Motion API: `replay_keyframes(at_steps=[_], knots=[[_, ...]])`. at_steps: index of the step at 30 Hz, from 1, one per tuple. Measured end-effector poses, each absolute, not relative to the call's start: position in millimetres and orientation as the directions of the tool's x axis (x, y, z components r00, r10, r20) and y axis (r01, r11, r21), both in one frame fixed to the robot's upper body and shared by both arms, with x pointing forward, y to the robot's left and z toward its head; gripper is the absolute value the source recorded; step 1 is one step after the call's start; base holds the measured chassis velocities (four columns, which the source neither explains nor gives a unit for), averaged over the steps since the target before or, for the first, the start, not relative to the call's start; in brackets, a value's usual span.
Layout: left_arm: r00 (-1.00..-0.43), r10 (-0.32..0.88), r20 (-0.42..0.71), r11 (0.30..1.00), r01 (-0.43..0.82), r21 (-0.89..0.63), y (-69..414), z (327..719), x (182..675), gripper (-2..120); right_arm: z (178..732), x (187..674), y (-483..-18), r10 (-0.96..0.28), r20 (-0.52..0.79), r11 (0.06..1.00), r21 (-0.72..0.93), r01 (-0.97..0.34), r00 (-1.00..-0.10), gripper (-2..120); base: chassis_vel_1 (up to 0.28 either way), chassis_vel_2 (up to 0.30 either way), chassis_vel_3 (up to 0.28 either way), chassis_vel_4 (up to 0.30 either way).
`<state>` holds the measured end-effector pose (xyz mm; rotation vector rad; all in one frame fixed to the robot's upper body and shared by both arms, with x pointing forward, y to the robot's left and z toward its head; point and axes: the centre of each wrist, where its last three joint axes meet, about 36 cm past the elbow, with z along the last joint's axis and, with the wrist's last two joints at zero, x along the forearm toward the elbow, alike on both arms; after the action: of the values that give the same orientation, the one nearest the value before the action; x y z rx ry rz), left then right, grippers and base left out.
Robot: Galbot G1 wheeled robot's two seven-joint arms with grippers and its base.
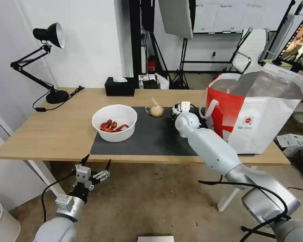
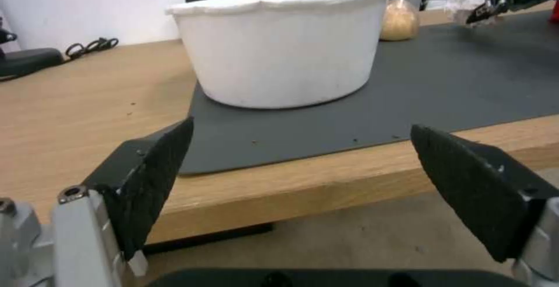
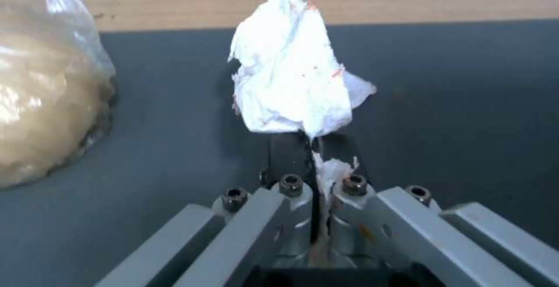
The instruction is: Pick up the trash from the table and place it into the takeout bag.
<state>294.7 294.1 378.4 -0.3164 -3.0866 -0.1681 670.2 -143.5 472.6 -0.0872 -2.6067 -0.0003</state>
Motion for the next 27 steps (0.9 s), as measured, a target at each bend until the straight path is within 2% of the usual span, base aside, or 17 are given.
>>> replay_keyframes(at_steps=[5, 12, 15, 17, 19, 20, 22, 27], knots=[[-0.978, 0.203, 0.039, 0.973, 0.206, 0.104, 293, 381, 295, 100, 481, 657, -149, 0.080, 0.445, 0.997, -0.024, 0.077, -0.892, 0, 0.000, 0.000, 0.000, 0.000], [-0.980, 0.200, 0.023, 0.974, 0.201, 0.104, 293, 389, 292, 100, 509, 598, -155, 0.072, 0.296, 0.997, -0.028, 0.067, -0.952, 0, 0.000, 0.000, 0.000, 0.000], [-0.980, 0.199, 0.020, 0.974, 0.200, 0.103, 293, 391, 290, 100, 526, 552, -173, 0.039, 0.180, 0.999, -0.040, 0.032, -0.983, 0, 0.000, 0.000, 0.000, 0.000], [-0.980, 0.198, 0.019, 0.975, 0.199, 0.102, 293, 392, 289, 100, 529, 541, -178, 0.027, 0.141, 0.999, -0.048, 0.021, -0.990, 0, 0.000, 0.000, 0.000, 0.000], [-0.980, 0.196, 0.018, 0.975, 0.197, 0.098, 291, 392, 288, 100, 534, 519, -191, -0.009, 0.040, 0.997, -0.070, -0.012, -0.999, 0, 0.000, 0.000, 0.000, 0.000], [-0.980, 0.196, 0.018, 0.975, 0.197, 0.098, 291, 392, 288, 100, 534, 519, -191, -0.009, 0.040, 0.997, -0.070, -0.012, -0.999, 0, 0.000, 0.000, 0.000, 0.000], [-0.981, 0.195, 0.018, 0.976, 0.196, 0.095, 289, 392, 285, 100, 540, 504, -204, -0.039, -0.060, 0.997, -0.073, -0.034, -0.997, 0, 0.000, 0.000, 0.000, 0.000], [-0.981, 0.193, 0.013, 0.977, 0.194, 0.093, 288, 391, 282, 100, 558, 497, -221, -0.046, -0.176, 0.998, -0.054, -0.037, -0.983, 0, 0.000, 0.000, 0.000, 0.000]])
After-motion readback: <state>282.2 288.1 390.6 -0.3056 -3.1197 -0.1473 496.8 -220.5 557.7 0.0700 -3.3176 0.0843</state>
